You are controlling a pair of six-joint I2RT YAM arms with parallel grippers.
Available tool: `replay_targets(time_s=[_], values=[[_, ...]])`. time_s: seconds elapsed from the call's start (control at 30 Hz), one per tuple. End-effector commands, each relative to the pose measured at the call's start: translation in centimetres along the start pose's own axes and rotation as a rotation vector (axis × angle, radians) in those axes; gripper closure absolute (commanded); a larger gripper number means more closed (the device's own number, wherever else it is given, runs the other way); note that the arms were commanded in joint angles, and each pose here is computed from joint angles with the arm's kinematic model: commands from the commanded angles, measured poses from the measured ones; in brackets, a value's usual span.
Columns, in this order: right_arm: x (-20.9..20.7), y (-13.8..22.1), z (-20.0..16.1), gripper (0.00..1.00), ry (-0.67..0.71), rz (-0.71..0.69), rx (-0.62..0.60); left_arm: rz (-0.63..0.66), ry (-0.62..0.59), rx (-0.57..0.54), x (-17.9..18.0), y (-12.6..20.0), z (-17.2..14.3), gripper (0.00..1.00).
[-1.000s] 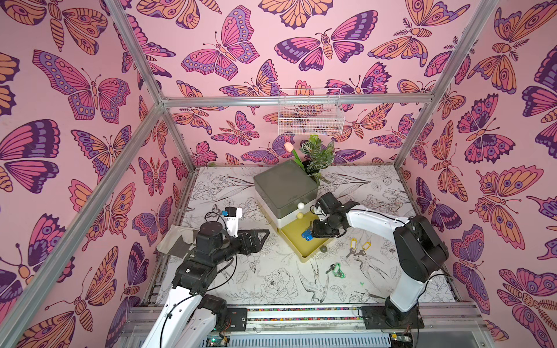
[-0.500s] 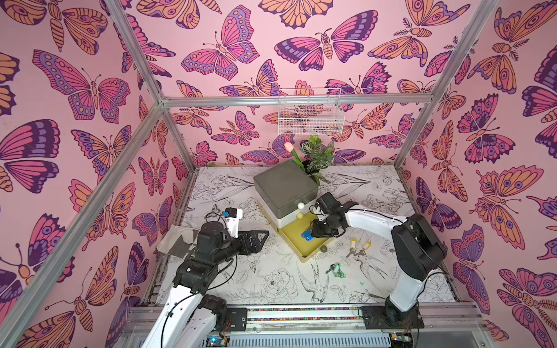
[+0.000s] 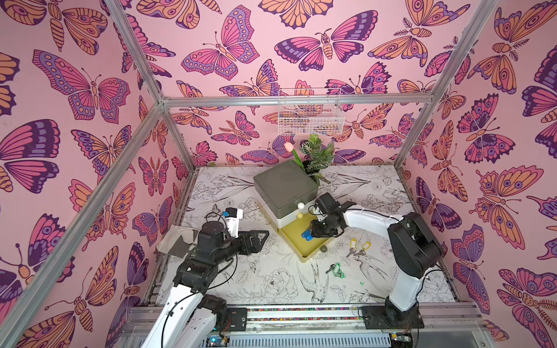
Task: Take the keys out of the drawer
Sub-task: Pick up the key from the drawer.
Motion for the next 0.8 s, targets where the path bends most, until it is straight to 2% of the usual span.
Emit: replay_targets(time_s=[0.0, 0.17, 0.37, 0.77], values=[[-0.2, -0.1, 0.8, 0.66, 0.004, -0.027, -0.036, 0.019, 0.006, 0.027, 0.7, -0.3, -0.7, 0.01], [-0.4, -0.1, 1.0, 0.61, 0.015, -0.042, -0.05, 0.022, 0.01, 0.032, 0.8, -0.4, -0.7, 0.01], [-0.4, -0.6, 1.2, 0.61, 0.02, -0.04, -0.05, 0.023, 0.012, 0.037, 0.8, -0.5, -0.6, 0.01], [-0.4, -1.6, 1.7, 0.69, 0.028, -0.045, -0.056, 0.033, 0.025, 0.056, 1.0, -0.9, -0.7, 0.01]])
Point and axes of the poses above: each gripper's point midway between its finger pads, its own y axis back along the fingers, its own x axis along the line the jaws close on, z = x × y, the point moved 5 cm from there along y, back along the fingers, and after that the axes turned 3 degrees about -y, right-handed, at the moved point
